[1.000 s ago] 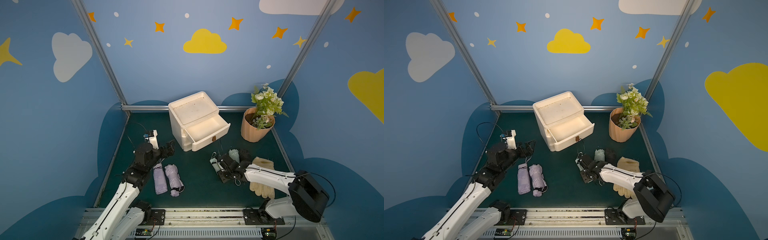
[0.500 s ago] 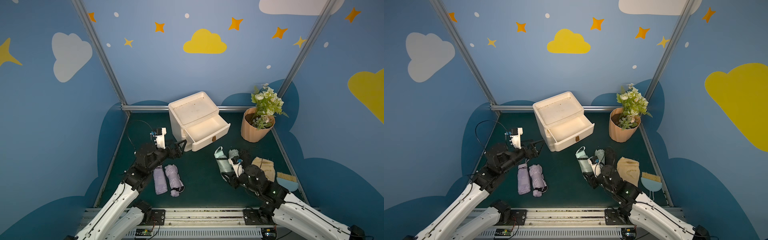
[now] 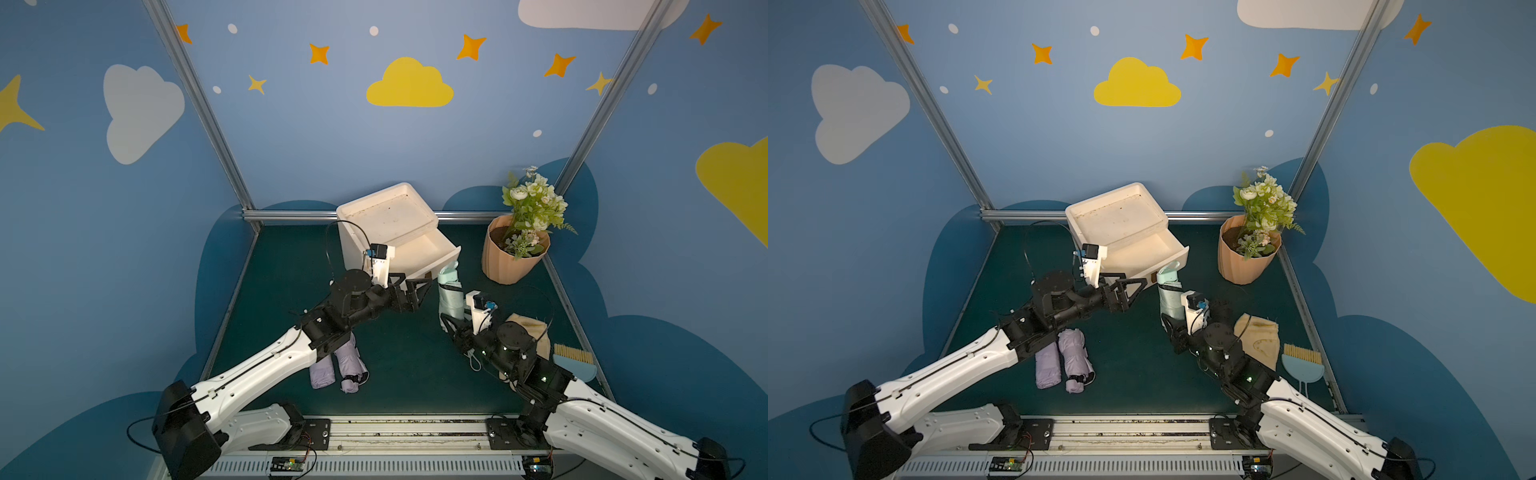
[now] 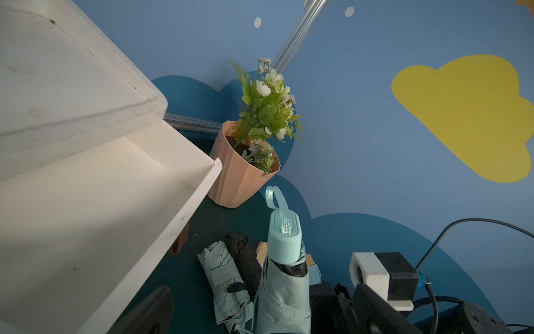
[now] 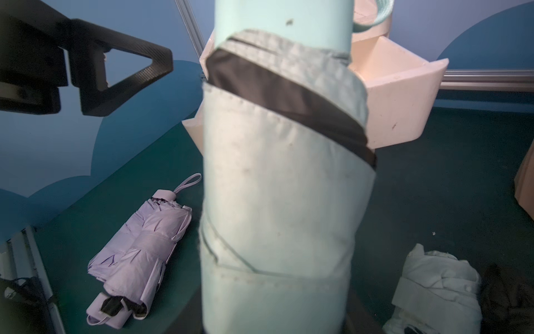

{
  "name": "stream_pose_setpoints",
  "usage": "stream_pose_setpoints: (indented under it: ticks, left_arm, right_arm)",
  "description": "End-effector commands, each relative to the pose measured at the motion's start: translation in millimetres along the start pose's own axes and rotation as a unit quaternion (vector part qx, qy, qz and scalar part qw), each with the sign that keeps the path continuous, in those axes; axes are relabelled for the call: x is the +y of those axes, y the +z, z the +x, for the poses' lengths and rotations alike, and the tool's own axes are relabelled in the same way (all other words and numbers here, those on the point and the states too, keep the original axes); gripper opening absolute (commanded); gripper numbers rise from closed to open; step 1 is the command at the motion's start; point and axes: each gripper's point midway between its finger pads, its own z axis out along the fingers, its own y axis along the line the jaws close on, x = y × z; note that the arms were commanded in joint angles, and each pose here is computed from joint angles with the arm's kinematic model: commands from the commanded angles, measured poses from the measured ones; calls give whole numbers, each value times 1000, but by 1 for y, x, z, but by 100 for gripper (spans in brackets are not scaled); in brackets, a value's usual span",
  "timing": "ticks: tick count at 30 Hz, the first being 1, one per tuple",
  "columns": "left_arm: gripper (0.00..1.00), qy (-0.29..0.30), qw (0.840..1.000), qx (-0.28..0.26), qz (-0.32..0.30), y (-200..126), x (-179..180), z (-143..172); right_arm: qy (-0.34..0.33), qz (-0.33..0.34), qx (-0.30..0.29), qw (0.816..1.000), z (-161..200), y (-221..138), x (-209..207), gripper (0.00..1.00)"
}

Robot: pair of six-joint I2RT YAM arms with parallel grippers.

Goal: Place the umbrella in the drawer by color
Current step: Pick up the umbrella from the center of the board.

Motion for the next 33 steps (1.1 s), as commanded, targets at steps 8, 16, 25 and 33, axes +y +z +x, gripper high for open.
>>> stream_pose_setpoints:
  ticks: [8,16,25,33]
  left_arm:
    - [95,-5,1000,6,15,45,-28,9]
    - [74,0,1000,21,20,58,-32,19]
    - [29,11,999,35,26,67,-40,22]
    - [10,61,997,43,4,60,-39,12]
  right_arm:
    - [-4,-25,-121,992,-81,-2,26,44]
    - [-1,-28,-131,991,-87,-3,28,45]
    - [-2,-13,-126,992,-88,-3,24,47]
    - [-33,-19,-84,996,-86,-4,27,73]
